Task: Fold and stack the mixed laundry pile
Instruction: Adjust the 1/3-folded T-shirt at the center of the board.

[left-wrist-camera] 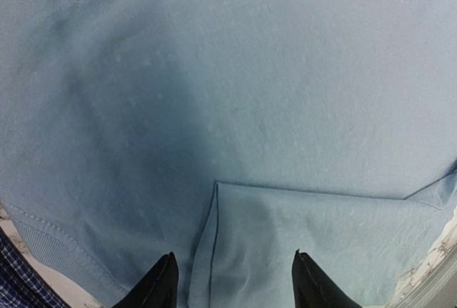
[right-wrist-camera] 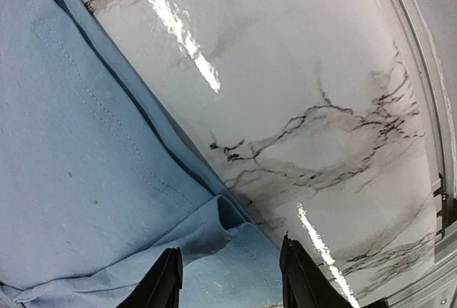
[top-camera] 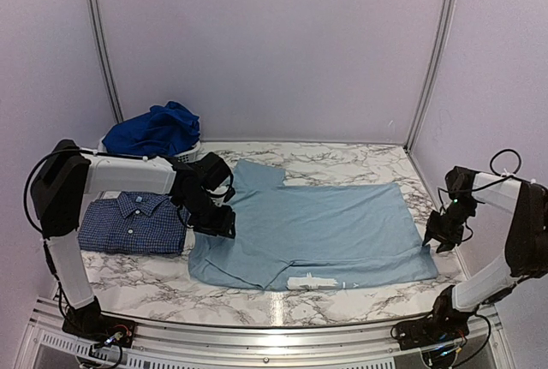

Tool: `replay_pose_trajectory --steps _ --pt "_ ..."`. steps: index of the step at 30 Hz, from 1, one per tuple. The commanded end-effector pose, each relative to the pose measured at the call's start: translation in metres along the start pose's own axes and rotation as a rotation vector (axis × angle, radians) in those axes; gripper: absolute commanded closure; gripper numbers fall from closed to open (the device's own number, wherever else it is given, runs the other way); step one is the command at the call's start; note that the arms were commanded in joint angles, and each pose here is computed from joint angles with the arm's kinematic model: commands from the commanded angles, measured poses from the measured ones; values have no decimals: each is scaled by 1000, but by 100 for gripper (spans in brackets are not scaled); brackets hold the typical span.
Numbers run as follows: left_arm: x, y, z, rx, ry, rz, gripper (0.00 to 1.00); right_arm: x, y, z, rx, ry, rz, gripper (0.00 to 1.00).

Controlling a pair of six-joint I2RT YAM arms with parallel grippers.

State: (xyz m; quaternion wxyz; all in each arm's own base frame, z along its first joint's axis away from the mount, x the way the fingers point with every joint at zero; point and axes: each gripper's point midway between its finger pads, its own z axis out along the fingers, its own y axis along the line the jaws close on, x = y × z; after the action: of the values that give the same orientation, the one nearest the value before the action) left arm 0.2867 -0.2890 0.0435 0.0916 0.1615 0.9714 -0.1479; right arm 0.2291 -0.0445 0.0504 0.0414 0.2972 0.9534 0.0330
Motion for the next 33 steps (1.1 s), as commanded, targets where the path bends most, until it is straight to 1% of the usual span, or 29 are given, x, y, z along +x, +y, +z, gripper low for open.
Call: replay_pose_trajectory --steps 1,10,14,17,19,20,24,25,28,29,33 --pt "-6 0 8 -20 12 24 45 -8 -3 3 9 -23 22 57" --pt "-17 -4 17 -11 7 41 53 -8 1 10 -11 -5 8 58" --pt "-16 -7 23 6 17 43 59 -8 1 12 -12 3 4 58" --pt "-16 -8 25 13 15 43 67 -7 3 14 -19 8 2 59" --pt "-16 -8 24 17 13 43 75 -6 3 15 -23 13 2 66" --pt "-16 -9 23 22 13 45 81 -6 3 15 -25 14 0 71" --pt "-14 -10 18 34 10 36 98 -6 4 14 -29 12 -3 83" --pt "-13 -10 16 34 8 35 100 -6 5 13 -32 12 -5 87" --pt "-8 -8 12 32 7 24 100 -6 6 12 -40 13 -6 98" --pt "-6 -8 11 30 7 21 100 -6 7 11 -42 11 -7 100" --pt "-4 -3 1 10 -18 4 100 -6 7 8 -43 8 -7 100"
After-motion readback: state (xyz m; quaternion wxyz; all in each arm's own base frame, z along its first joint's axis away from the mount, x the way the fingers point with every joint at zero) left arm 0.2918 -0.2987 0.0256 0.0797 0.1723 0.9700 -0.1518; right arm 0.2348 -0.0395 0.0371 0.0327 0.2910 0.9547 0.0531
